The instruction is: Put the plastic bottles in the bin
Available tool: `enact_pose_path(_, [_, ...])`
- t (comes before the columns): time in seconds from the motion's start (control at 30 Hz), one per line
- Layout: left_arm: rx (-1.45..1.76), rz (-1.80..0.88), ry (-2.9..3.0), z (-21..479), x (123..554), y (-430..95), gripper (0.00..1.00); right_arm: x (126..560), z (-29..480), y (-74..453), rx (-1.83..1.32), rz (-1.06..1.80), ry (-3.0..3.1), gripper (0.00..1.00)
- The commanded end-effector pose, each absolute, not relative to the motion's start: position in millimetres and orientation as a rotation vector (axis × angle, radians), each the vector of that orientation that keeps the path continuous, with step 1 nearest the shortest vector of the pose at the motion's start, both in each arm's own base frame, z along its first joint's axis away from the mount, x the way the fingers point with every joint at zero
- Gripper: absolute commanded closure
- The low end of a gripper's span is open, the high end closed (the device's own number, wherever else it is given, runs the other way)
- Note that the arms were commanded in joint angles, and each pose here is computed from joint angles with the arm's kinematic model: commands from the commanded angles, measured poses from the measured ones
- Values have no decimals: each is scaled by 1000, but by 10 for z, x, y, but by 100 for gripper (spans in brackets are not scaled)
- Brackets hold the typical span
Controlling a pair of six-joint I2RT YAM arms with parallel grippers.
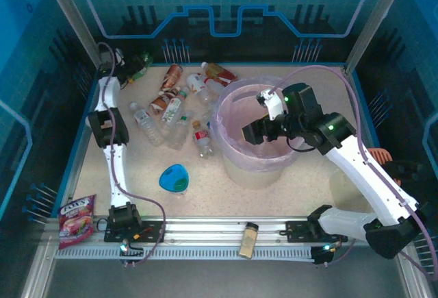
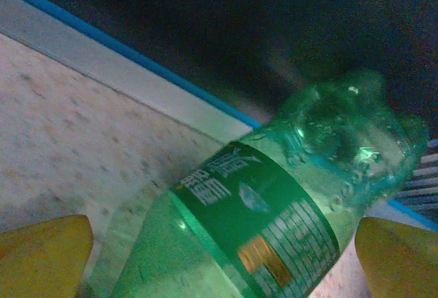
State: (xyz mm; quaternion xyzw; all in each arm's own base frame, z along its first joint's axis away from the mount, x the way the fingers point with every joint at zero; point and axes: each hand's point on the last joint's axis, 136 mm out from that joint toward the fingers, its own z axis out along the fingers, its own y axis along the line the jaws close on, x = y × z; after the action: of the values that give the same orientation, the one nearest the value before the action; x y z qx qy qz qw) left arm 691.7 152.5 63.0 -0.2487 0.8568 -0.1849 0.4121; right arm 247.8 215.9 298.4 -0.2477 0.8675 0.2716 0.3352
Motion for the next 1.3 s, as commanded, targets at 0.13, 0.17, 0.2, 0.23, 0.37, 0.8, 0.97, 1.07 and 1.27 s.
enact_pose_path(0.13, [-480,-302,2299,651,6778,1208,1,2381,3003,2115,-638,707,2261,19])
enact_pose_path(0.17, [-471,-269,2311,618,6770,1203,1,2384,2993,2112,-636,704,2262,19])
enact_pose_path(0.2, [-462,-255,2320,617,6762,1197,1,2385,2989,2111,-635,704,2263,19])
enact_pose_path(0.23, [-443,-249,2323,618,6770,1163,1,2383,2992,2111,-637,704,2263,19])
enact_pose_path(0.37, [-419,-221,2325,630,6792,1119,1,2388,3007,2122,-632,713,2261,19])
enact_pose_path(0.8, [-440,-237,2342,595,6758,1094,50,2380,3045,2111,-611,721,2248,20])
enact_pose_path(0.97, [-479,-265,2316,754,6691,1067,59,2380,3173,2110,-602,729,2208,20])
enact_pose_path(1.07, [-496,-294,2255,1016,6629,1034,65,2423,3287,2122,-592,728,2173,20])
enact_pose_path(1.27, [-590,-377,2136,1564,6288,933,68,2587,3544,2200,-555,743,2089,21])
